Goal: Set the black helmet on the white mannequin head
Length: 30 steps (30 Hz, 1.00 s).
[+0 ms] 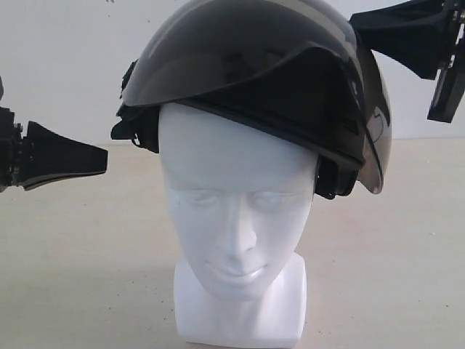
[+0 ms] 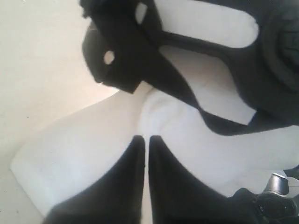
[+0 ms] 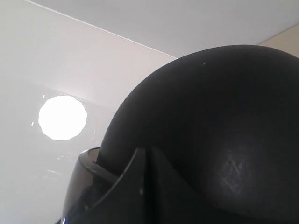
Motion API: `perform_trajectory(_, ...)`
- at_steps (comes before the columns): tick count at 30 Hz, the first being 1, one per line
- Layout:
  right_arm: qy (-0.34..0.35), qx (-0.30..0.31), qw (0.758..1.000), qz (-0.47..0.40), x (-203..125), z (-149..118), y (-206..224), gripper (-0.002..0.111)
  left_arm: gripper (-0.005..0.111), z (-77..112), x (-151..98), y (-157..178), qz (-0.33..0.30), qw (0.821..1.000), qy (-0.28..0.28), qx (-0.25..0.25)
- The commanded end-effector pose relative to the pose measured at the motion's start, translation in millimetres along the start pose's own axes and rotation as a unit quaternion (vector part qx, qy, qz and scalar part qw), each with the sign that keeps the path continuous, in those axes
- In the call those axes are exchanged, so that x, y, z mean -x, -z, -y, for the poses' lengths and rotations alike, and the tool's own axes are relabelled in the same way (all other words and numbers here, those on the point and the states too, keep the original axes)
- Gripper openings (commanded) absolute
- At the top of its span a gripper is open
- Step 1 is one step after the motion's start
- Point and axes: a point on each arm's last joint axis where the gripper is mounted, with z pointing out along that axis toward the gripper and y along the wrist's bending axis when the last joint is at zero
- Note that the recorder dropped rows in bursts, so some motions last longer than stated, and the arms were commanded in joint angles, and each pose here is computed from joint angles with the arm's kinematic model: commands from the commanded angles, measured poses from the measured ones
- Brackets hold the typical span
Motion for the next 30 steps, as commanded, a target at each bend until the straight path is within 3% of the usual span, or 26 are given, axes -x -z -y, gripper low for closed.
perform_trajectory(1, 0.014, 0.002, 0.999, -0.029, -7, -1, 0, 0.000, 0.004, -8.8, 3, 13, 0.020, 1.000, 0.011, 0.019)
perform_trajectory(3, 0.017, 0.002, 0.999, -0.029, -7, -1, 0, 0.000, 0.004, -8.8, 11, 19, 0.043, 0.998, 0.035, 0.021)
perform_trajectory(7, 0.022, 0.002, 0.999, -0.026, -6, -1, 1, 0.000, 0.004, 12.1, 34, 25, 0.078, 0.997, 0.007, 0.010)
perform_trajectory(12, 0.030, 0.002, 0.999, -0.026, -6, -1, 1, 0.000, 0.004, 58.2, 78, 39, 0.135, 0.990, -0.043, -0.020)
perform_trajectory(15, 0.037, -0.008, 0.999, -0.017, -4, 1, 1, 0.000, 0.004, 94.5, 98, 30, 0.131, 0.984, -0.102, -0.058)
perform_trajectory(19, 0.041, -0.020, 0.999, -0.009, -3, 3, 1, 0.000, 0.004, 124.1, 110, 10, 0.108, 0.978, -0.147, -0.105)
perform_trajectory(23, 0.048, -0.032, 0.998, -0.018, -4, 5, 1, 0.000, 0.004, 124.9, 108, -18, 0.070, 0.978, -0.144, -0.133)
perform_trajectory(30, 0.060, -0.055, 0.996, -0.035, -7, 10, 1, 0.000, 0.004, 110.3, 92, -51, -0.014, 0.981, -0.152, -0.119)
